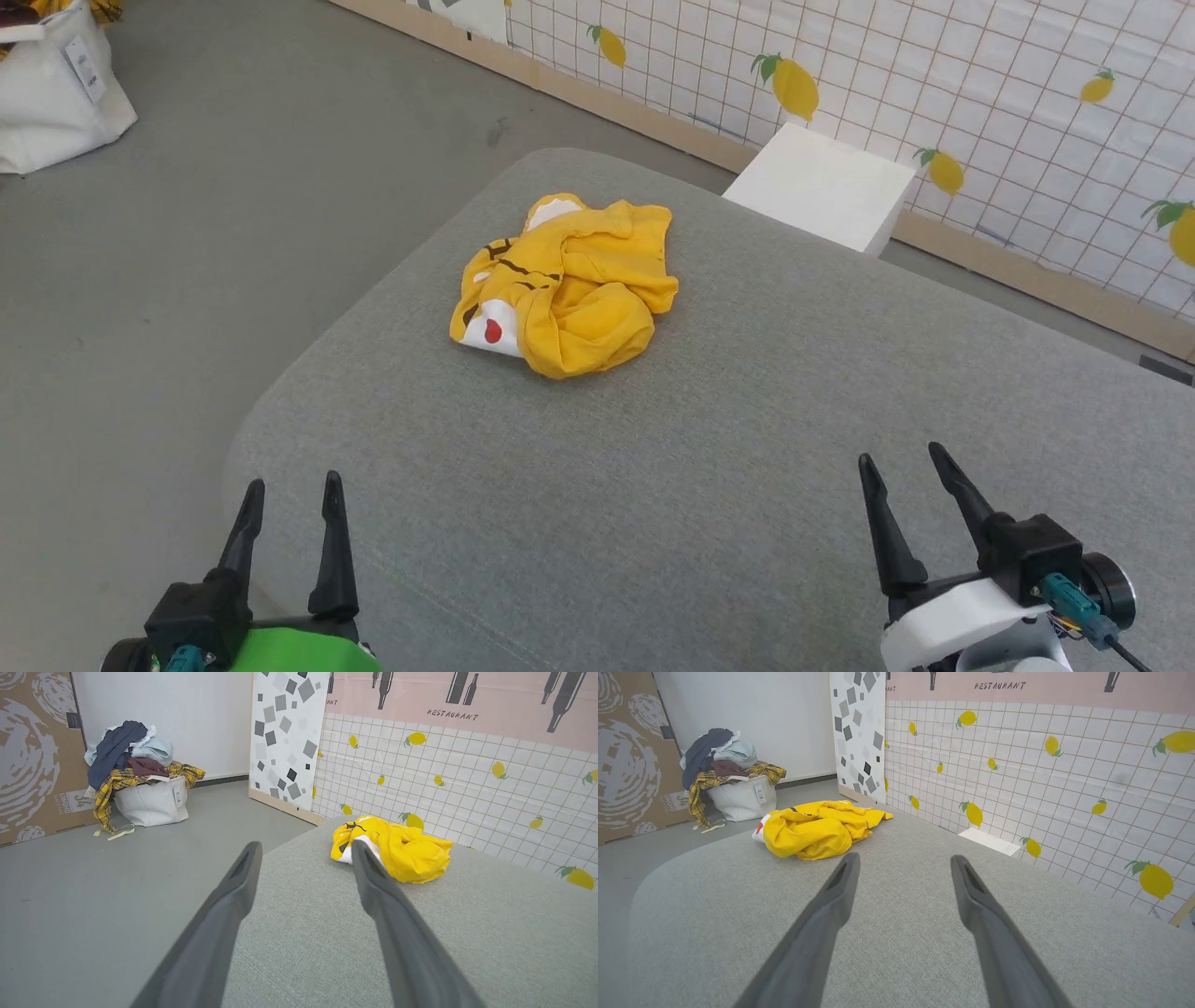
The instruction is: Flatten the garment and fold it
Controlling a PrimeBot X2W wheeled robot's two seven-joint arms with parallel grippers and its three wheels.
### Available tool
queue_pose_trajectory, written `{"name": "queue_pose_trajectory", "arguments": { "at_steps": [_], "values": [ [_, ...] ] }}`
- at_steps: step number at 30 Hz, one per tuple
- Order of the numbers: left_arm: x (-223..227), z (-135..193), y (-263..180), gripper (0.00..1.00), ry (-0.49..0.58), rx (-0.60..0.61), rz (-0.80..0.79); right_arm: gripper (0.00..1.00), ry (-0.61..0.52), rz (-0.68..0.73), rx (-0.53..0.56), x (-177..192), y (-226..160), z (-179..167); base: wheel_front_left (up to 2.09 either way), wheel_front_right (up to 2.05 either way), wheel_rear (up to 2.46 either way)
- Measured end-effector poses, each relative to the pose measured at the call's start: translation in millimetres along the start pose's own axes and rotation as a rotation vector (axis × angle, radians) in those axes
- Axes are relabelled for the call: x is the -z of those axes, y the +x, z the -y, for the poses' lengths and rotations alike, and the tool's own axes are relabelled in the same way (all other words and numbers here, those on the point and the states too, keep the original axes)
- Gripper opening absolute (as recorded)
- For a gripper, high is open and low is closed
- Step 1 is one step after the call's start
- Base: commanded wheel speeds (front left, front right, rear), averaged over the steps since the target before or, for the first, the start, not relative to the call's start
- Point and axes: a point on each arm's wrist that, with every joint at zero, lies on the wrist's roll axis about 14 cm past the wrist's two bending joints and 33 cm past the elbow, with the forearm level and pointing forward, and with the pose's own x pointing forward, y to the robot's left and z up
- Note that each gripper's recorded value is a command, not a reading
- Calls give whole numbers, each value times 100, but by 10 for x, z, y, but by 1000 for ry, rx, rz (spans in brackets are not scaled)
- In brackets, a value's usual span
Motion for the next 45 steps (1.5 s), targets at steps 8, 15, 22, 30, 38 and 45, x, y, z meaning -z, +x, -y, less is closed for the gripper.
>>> {"name": "queue_pose_trajectory", "arguments": {
  "at_steps": [8,15,22,30,38,45],
  "values": [
    [36,24,8,100,1,6,-12,100,8,-8,4,38,4,19,0,0,0],
    [-175,217,350,100,-4,89,35,100,4,1,22,30,75,111,0,0,0],
    [-780,578,1075,100,130,268,89,100,-23,21,33,-56,241,225,0,0,0],
    [-1156,1094,1861,100,160,420,52,100,-29,5,50,15,384,370,0,0,0],
    [-632,1441,2359,100,244,534,-235,100,-22,-24,75,175,469,535,0,0,0],
    [95,1733,2525,100,211,589,-477,100,-14,-86,124,449,442,756,0,0,0]
  ]
}}
